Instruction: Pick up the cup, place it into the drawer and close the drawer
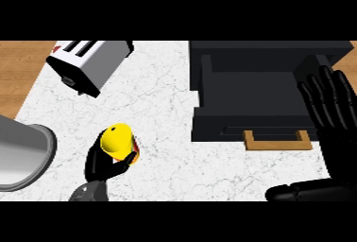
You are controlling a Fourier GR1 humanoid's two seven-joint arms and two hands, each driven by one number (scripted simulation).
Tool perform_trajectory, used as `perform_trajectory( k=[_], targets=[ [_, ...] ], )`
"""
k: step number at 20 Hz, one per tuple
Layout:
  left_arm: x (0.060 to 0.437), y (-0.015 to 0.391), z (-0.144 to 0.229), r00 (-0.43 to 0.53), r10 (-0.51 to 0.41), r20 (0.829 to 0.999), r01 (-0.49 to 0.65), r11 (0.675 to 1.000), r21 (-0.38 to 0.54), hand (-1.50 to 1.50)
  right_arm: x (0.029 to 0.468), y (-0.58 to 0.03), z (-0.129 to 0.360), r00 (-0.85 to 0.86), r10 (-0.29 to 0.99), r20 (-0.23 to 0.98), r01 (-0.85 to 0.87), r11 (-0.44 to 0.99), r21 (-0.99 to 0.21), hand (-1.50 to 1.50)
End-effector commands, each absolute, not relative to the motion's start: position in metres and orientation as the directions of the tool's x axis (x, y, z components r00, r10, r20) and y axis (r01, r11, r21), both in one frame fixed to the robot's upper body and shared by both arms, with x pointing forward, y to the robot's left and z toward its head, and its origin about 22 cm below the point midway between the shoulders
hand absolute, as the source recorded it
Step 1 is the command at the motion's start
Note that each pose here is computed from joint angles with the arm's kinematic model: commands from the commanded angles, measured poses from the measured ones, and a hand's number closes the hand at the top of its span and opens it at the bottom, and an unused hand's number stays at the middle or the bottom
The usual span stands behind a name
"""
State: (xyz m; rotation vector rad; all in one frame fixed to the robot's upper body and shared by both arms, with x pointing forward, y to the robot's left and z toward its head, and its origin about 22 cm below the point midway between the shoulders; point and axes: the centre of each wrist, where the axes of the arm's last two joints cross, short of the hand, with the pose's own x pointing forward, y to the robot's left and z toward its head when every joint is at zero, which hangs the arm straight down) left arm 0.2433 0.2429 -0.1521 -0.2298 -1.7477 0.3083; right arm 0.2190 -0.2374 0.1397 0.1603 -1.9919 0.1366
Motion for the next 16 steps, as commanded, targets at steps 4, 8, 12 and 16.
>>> perform_trajectory(
  k=[4, 8, 12, 16],
  targets=[
    [0.244, 0.236, -0.152, -0.303, 0.276, 0.912, -0.006, 0.957, -0.292, 1.50, 0.228, -0.234, 0.168, -0.413, -0.034, 0.910, -0.170, 0.985, -0.040, -1.50],
    [0.256, 0.261, -0.142, -0.368, 0.229, 0.901, -0.071, 0.960, -0.273, 1.50, 0.230, -0.246, 0.151, -0.401, -0.034, 0.915, -0.165, 0.986, -0.035, -1.50],
    [0.241, 0.293, -0.149, -0.367, 0.216, 0.905, -0.082, 0.961, -0.263, 1.50, 0.223, -0.231, 0.159, -0.422, -0.043, 0.906, -0.157, 0.987, -0.026, -1.50],
    [0.266, 0.286, -0.128, -0.411, 0.214, 0.886, -0.056, 0.964, -0.259, 1.50, 0.223, -0.232, 0.151, -0.417, -0.043, 0.908, -0.168, 0.985, -0.030, -1.50]
  ],
)
